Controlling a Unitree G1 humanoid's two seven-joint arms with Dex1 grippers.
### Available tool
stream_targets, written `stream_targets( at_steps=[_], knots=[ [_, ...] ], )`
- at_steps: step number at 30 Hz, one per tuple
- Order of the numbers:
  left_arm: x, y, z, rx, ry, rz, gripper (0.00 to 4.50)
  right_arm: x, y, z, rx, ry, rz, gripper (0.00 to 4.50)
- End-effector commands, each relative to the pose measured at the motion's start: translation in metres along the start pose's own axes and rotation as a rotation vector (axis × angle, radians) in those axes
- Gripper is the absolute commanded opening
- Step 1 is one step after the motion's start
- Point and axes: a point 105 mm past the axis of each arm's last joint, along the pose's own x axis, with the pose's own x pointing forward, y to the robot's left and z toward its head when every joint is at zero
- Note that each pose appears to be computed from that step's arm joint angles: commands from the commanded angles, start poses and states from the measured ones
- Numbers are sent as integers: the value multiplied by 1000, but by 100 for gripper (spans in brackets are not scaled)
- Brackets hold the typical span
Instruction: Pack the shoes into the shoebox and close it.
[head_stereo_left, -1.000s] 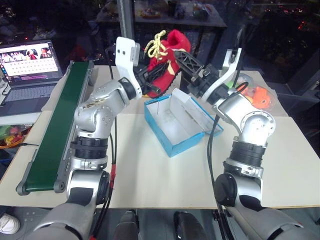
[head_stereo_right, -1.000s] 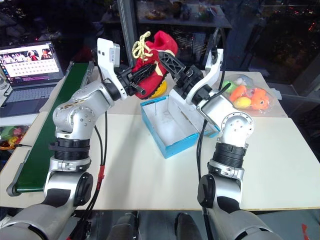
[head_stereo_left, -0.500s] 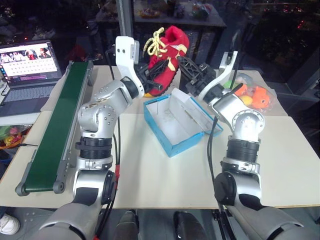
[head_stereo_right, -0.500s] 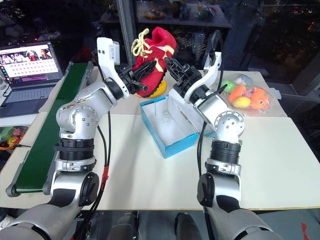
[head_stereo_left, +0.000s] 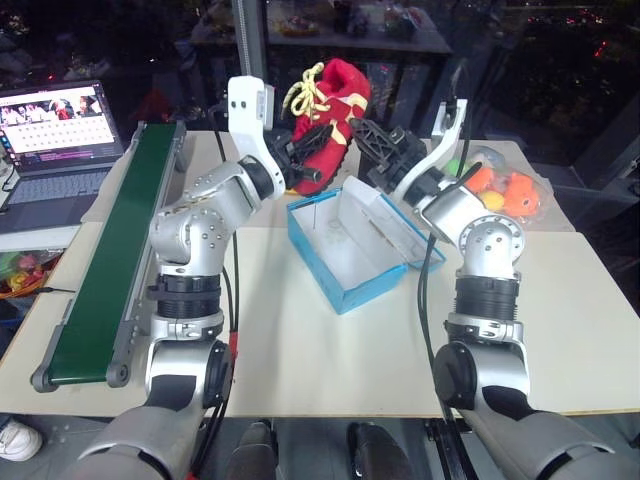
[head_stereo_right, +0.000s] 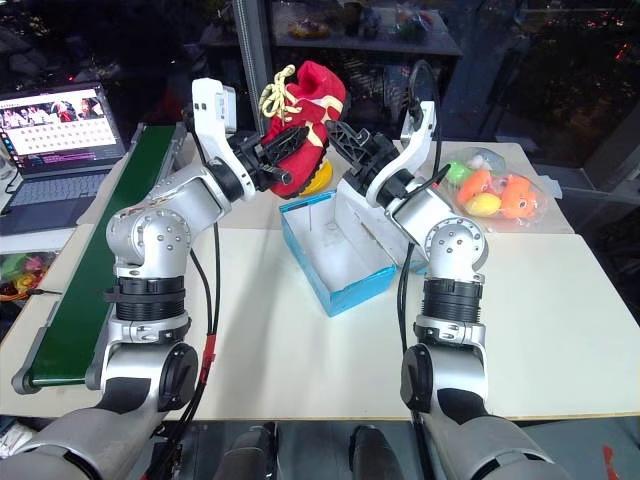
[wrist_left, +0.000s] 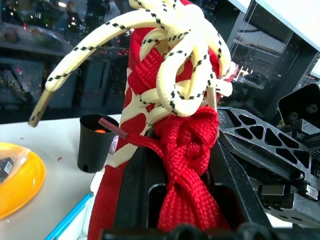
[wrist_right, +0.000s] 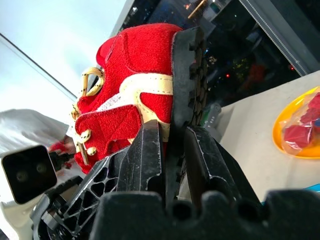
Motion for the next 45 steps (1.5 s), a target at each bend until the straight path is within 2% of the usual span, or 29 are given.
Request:
stream_targets(
  at_steps=[1, 6, 9, 12, 18, 23, 27, 37, 45],
  knots=[
    [-5, -18, 10, 30, -23, -87, 261, 1, 15, 31, -70, -81, 35, 24],
    [-18, -3, 5, 48, 11, -25, 441, -3, 11, 42, -150, -54, 9, 24],
    [-29, 11, 9, 110, 13, 35, 441, -10, -3, 30, -323, 100, -57, 24],
    [-43, 31, 11, 162, 30, 111, 441, -20, -16, 3, -461, 300, -62, 24],
    [-59, 45, 8, 202, 67, 158, 441, -33, -55, -43, -599, 545, -84, 24],
    [-59, 39, 6, 214, 69, 154, 441, -37, -85, -59, -670, 630, -101, 24],
    [-61, 37, 6, 210, 65, 163, 441, -40, -103, -60, -749, 684, -119, 24],
    [-64, 35, 2, 200, 59, 186, 441, -36, -118, -65, -927, 827, -76, 24],
    [-65, 30, -1, 192, 54, 190, 441, -35, -128, -88, -1008, 927, -66, 24]
  ],
)
